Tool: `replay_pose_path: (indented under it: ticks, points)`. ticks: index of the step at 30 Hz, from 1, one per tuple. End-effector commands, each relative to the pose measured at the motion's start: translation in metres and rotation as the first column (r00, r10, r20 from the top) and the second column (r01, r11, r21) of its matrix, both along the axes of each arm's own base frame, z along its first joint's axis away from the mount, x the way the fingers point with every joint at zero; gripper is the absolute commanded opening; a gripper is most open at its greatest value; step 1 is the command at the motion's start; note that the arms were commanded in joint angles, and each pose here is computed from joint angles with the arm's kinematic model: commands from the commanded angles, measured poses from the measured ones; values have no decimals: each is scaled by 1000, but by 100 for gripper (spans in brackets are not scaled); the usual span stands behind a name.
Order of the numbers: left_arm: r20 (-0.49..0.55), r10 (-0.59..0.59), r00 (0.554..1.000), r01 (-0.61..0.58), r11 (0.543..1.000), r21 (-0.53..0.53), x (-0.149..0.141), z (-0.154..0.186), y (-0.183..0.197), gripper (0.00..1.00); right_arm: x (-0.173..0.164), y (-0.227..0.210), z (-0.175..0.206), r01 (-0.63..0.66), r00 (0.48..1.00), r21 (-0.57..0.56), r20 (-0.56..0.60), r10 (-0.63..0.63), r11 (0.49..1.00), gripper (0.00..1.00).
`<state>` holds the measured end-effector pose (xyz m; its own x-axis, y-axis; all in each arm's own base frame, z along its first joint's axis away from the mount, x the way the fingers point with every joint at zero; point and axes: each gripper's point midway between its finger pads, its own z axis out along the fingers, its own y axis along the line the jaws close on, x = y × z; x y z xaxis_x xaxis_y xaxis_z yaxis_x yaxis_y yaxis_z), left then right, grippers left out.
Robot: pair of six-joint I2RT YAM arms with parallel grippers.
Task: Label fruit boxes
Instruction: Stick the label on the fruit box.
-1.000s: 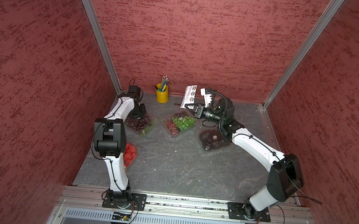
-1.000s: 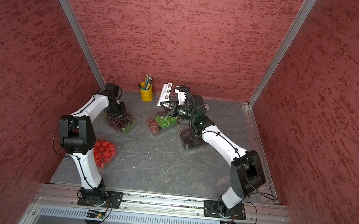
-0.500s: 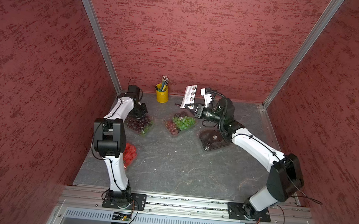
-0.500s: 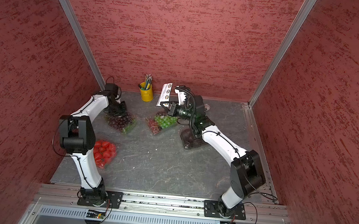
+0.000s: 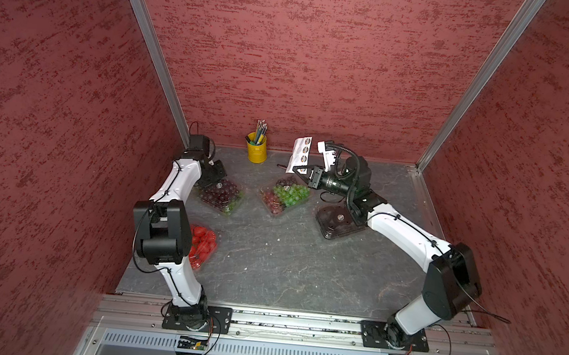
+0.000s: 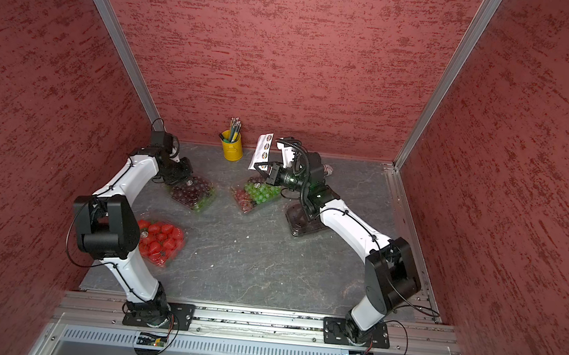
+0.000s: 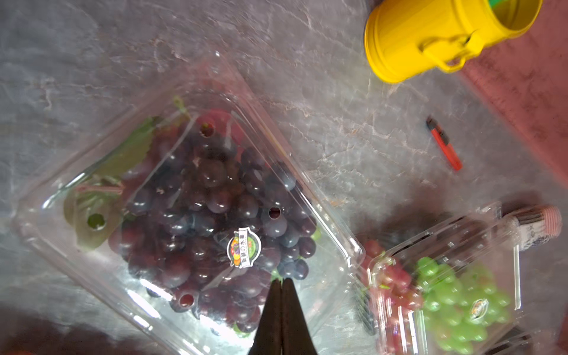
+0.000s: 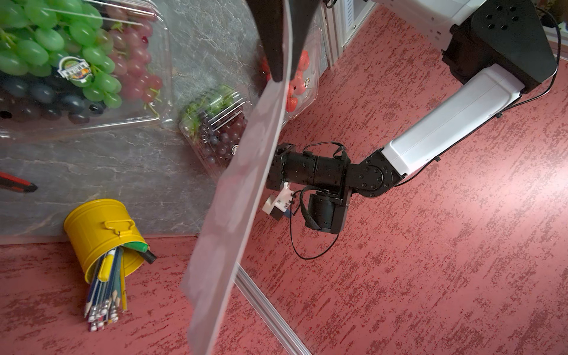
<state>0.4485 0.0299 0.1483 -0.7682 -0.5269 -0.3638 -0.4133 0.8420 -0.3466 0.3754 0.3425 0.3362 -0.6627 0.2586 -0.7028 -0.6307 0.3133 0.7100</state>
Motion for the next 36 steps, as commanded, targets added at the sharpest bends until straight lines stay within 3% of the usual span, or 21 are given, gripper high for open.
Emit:
replay_pose_path:
  ticks: [1,15,23,33,36]
  points:
    - [-9,30,1000,-30,999,-14,1,-8,10,0,-1,-2,9,-1,1000,22,20,1,1000,0]
    - [-74,40,996,-41,999,-16,4,-38,16,0,-1,-3,10,-3,1000,25,17,3,1000,0]
    - [-154,85,984,-79,996,41,-11,-51,28,0,-1,-3,8,1,1000,21,16,-1,1000,0]
    - [-47,43,998,-45,998,-45,-12,-11,6,0,18,-35,-11,154,987,12,-47,-154,988,0]
    - [31,-16,999,19,995,-101,-12,13,-16,8,25,-58,-23,209,974,28,-90,-206,977,0]
